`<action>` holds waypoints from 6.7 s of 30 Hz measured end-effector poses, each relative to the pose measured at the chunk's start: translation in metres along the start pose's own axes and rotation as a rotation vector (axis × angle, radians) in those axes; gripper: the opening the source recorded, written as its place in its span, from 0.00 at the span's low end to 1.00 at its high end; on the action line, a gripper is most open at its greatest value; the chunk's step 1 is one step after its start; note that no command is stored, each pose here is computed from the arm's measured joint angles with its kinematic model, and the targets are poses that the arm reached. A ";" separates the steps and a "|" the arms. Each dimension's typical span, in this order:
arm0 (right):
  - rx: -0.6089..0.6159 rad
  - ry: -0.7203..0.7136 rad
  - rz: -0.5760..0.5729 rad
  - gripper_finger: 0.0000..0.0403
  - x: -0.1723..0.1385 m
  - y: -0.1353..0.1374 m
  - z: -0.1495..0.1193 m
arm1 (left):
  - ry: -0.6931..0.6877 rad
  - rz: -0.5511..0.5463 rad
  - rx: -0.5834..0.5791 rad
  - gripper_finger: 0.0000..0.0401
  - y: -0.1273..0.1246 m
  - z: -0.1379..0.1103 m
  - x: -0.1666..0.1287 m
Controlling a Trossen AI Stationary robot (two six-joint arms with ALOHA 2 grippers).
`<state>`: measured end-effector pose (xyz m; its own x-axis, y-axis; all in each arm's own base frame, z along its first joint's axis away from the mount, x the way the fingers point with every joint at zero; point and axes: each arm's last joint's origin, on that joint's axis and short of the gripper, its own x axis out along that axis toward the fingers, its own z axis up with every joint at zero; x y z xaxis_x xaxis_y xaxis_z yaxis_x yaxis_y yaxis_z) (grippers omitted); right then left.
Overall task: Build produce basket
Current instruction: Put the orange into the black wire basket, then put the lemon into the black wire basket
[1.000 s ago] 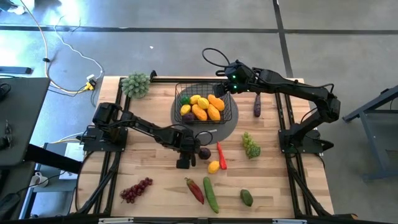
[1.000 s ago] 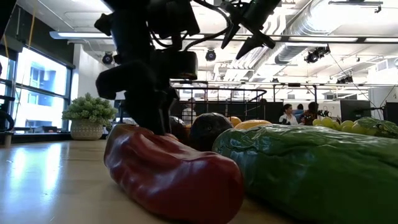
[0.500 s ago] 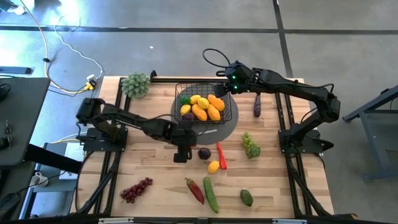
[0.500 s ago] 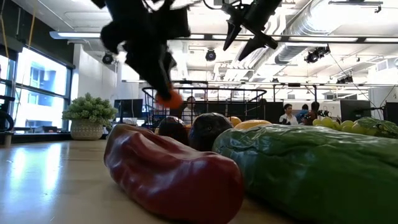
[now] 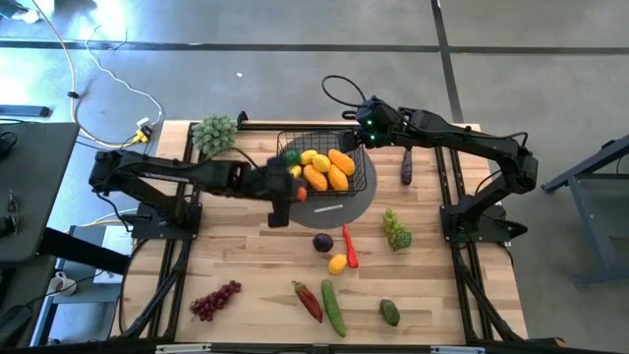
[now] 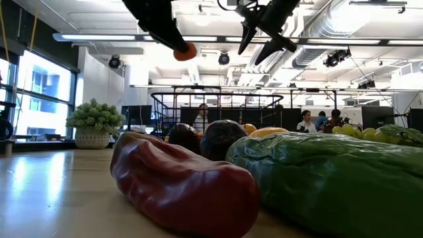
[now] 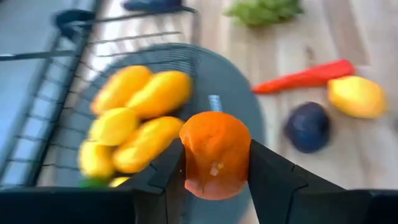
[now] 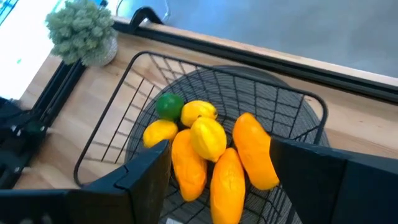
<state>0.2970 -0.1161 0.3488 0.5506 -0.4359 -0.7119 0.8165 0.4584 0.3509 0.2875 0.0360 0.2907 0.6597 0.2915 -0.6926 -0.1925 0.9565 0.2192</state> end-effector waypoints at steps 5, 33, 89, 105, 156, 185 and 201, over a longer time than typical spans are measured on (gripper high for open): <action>0.010 -0.032 -0.033 0.63 0.000 -0.001 0.001 | -0.024 0.100 0.000 0.32 0.030 -0.001 -0.010; -0.099 -0.117 -0.188 0.63 0.005 -0.029 0.024 | 0.221 0.181 -0.157 0.32 0.106 -0.039 0.058; -0.241 0.150 -0.003 0.63 0.005 -0.030 0.011 | 0.177 0.248 -0.269 0.57 0.106 -0.034 0.017; -0.427 0.260 0.199 0.63 -0.013 0.027 -0.043 | 0.265 0.027 -0.283 0.57 0.069 -0.039 -0.016; -1.484 0.524 0.526 0.63 0.014 0.122 -0.253 | 0.286 -0.104 -0.195 0.57 -0.011 -0.033 -0.040; -1.506 0.629 0.381 0.57 0.070 0.116 -0.293 | 0.284 -0.098 -0.210 0.57 -0.011 -0.032 -0.039; -1.272 0.690 0.345 0.38 0.066 0.117 -0.293 | 0.278 -0.053 -0.192 0.57 -0.010 -0.032 -0.039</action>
<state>0.3778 0.1353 0.1649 0.1950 0.1096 -0.9747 -0.2290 0.9713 0.0634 0.2400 0.0157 0.2934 0.4544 0.2077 -0.8663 -0.3142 0.9473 0.0624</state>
